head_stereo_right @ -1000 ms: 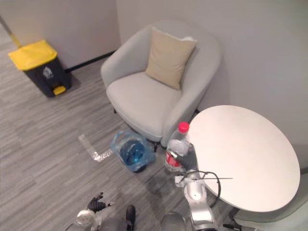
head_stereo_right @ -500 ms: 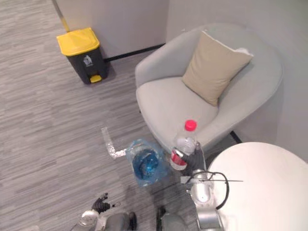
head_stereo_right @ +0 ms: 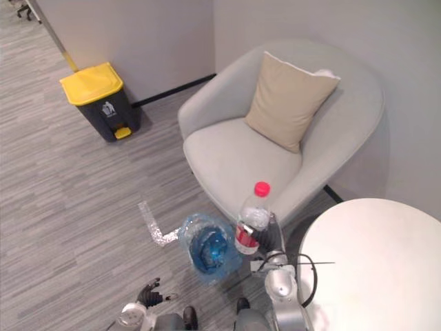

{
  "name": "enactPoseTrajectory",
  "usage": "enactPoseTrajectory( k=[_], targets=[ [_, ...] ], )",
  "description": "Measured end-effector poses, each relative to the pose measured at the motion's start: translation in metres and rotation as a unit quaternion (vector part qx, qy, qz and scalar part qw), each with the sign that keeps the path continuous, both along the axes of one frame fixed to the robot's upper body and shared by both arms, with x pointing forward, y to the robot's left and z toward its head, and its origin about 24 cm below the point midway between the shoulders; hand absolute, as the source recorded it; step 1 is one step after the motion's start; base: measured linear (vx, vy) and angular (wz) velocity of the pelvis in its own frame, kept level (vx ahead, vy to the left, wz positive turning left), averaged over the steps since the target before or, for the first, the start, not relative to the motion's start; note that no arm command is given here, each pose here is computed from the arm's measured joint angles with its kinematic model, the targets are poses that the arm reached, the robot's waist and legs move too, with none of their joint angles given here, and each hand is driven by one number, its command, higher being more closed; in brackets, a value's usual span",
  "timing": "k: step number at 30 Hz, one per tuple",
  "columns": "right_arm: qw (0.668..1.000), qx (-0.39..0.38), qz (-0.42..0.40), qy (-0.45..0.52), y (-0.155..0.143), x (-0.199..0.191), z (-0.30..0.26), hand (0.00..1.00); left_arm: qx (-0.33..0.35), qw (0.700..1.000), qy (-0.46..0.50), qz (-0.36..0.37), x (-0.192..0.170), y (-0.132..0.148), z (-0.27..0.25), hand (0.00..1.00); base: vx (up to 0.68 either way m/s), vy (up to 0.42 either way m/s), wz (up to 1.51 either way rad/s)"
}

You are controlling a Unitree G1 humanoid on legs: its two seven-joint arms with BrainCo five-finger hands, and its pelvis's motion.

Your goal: Gather rubbish on tea table into small bin, then transfer packed bag to large trash can.

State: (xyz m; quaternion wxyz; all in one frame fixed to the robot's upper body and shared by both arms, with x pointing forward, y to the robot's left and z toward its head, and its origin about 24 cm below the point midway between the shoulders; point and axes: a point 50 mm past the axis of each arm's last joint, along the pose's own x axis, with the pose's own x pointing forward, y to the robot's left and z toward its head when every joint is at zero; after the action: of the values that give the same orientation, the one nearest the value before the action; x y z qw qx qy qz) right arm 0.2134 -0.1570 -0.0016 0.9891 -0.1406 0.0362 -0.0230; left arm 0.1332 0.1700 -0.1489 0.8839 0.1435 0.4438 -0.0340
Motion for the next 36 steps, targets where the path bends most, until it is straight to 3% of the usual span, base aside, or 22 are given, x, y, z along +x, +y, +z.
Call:
enactPoseTrajectory(
  k=[7,16,21,26,36],
  targets=[
    [0.995,-0.048,0.072,0.041,0.014,0.027,-0.016,1.0,-0.003,1.0,-0.017,0.022,0.01,0.003,0.004,0.0,-0.14,-0.027,0.04],
    [0.986,-0.127,0.096,-0.046,0.009,0.093,0.04,1.0,-0.024,0.984,-0.14,0.105,0.081,0.016,0.042,0.0,-0.29,-0.025,0.38],
    [0.979,-0.132,0.081,-0.134,0.011,0.123,0.095,1.0,-0.045,0.967,-0.208,0.142,0.117,0.016,0.07,0.0,-0.11,-0.042,0.28],
    [0.951,-0.117,0.063,-0.278,0.02,0.143,0.185,1.0,-0.092,0.931,-0.317,0.159,0.158,0.005,0.12,0.0,-0.02,-0.019,0.29],
    [0.918,-0.091,-0.001,-0.385,0.008,0.15,0.262,1.0,-0.137,0.897,-0.386,0.167,0.172,-0.009,0.152,0.0,0.04,-0.035,0.28]
  ],
)
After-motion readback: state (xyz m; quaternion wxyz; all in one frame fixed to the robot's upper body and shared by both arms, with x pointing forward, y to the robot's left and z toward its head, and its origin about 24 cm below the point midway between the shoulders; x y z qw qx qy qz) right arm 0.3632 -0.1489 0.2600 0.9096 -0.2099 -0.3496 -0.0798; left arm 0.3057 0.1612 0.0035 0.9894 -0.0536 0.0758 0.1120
